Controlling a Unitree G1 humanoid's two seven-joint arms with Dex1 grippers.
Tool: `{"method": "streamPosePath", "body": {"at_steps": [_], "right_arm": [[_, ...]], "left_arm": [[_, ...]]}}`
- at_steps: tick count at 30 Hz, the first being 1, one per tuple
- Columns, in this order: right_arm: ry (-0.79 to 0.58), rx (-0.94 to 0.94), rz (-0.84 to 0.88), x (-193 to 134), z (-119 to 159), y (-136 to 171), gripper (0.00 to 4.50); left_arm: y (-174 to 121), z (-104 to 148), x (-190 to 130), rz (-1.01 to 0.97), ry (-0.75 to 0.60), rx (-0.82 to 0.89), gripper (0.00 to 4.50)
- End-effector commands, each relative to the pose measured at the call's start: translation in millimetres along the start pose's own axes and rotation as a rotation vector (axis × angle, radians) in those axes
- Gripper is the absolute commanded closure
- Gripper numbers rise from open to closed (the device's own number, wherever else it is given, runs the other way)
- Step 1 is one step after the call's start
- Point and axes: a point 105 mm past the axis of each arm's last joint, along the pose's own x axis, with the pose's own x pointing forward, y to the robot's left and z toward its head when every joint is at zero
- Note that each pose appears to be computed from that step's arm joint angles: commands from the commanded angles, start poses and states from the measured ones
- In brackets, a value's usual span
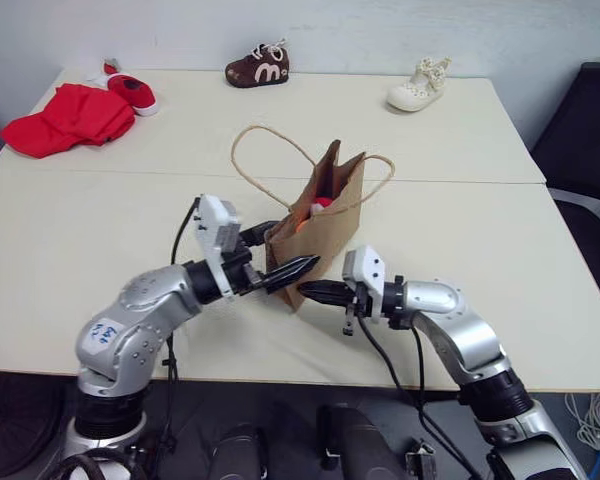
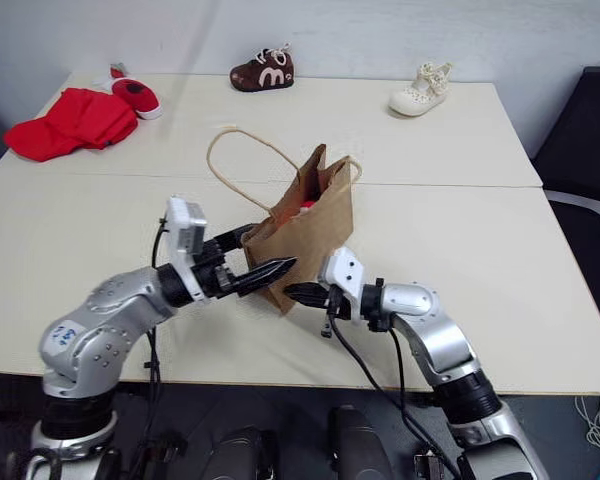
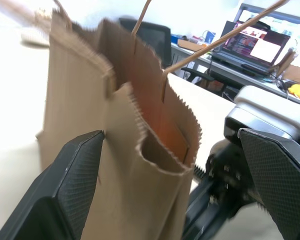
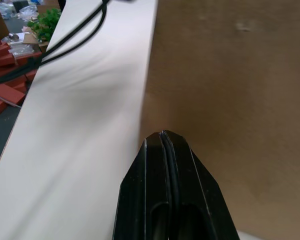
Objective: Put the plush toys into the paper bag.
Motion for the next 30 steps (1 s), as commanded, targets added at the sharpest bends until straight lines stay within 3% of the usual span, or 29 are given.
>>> {"method": "streamPosePath", "body": {"at_steps": [1, 8, 13, 15, 18, 24, 30], "right_arm": [[-0.023, -0.038, 0.0, -0.5, 8.3, -0.2, 4.5], [-0.04, -0.046, -0.003, -11.8, 12.7, 0.7, 4.5], [-0.048, -0.05, -0.031, -49.6, 19.3, 5.3, 4.5], [-0.064, -0.034, -0.028, -76.0, 27.3, 12.2, 4.5], [0.019, -0.014, -0.068, -125.2, 27.9, 19.2, 4.5], [0.155, -0.052, -0.162, -194.6, 23.2, 22.0, 4.5], [0.108, -0.085, -0.319, -209.6, 17.9, 4.5, 4.5]], "left_arm": [[9.1, 1.4, 0.6, 0.049, 0.022, 0.037, 0.61], [9.9, -3.8, 0.3, -0.011, 0.046, 0.017, 2.8], [15.6, -0.6, -15.7, -0.158, 0.115, 0.021, 4.38], [14.6, 6.9, -27.8, -0.301, 0.142, 0.014, 4.44], [24.7, 20.7, -36.7, -0.473, 0.176, 0.107, 4.44], [38.1, 14.5, -52.4, -0.724, 0.325, 0.198, 4.44], [64.1, 3.7, -45.2, -0.689, 0.394, 0.298, 4.44]]}}
